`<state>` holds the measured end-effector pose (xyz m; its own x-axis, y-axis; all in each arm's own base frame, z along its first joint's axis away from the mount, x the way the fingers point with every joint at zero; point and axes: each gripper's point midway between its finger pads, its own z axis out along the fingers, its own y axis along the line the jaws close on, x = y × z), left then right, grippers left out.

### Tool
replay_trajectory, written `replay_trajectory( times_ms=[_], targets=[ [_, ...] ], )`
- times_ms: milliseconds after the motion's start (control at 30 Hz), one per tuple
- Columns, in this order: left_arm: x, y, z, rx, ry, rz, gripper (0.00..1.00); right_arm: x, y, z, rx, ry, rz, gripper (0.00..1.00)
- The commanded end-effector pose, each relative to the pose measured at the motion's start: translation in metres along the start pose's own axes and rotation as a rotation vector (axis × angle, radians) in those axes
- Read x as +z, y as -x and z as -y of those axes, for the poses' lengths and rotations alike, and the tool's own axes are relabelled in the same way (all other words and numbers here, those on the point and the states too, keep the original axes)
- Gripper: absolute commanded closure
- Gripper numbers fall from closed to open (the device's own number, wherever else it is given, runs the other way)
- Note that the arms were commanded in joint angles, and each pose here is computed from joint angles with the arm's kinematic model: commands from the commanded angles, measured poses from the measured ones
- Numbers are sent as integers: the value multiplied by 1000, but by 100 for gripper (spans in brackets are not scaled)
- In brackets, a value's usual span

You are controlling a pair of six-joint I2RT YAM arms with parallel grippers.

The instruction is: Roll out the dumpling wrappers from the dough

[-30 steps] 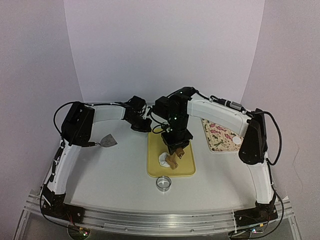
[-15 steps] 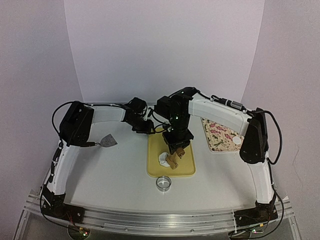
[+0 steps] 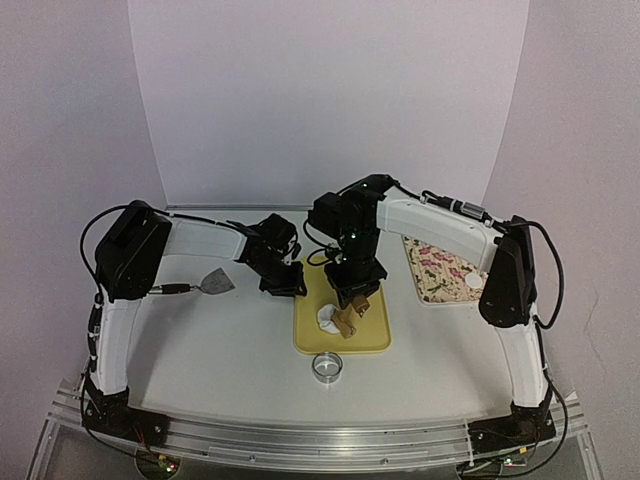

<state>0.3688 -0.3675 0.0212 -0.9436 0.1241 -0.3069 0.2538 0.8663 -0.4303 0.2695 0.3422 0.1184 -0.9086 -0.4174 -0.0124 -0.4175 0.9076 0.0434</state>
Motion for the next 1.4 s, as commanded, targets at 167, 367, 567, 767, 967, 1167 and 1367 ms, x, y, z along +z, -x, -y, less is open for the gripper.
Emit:
replay_trajectory(
  times_ms=[167, 367, 567, 767, 967, 1167, 1367],
  targets=[
    [9, -40, -47, -83, 210, -104, 100, 54, -54, 43, 65, -123, -303, 100],
    [6, -49, -59, -98, 258, -113, 100, 61, -62, 64, 107, -132, -338, 100],
    [8, -51, -64, -102, 278, -119, 100, 62, -64, 82, 155, -128, -346, 100],
    [9, -53, -70, -102, 305, -123, 100, 55, -63, 98, 187, -125, -334, 100],
    [10, -53, -73, -106, 314, -122, 100, 49, -63, 103, 203, -96, -323, 100],
    [10, -52, -76, -114, 319, -121, 100, 44, -64, 109, 226, -77, -310, 100],
    [9, -50, -80, -118, 325, -116, 100, 29, -60, 115, 261, -55, -268, 100]
  ],
)
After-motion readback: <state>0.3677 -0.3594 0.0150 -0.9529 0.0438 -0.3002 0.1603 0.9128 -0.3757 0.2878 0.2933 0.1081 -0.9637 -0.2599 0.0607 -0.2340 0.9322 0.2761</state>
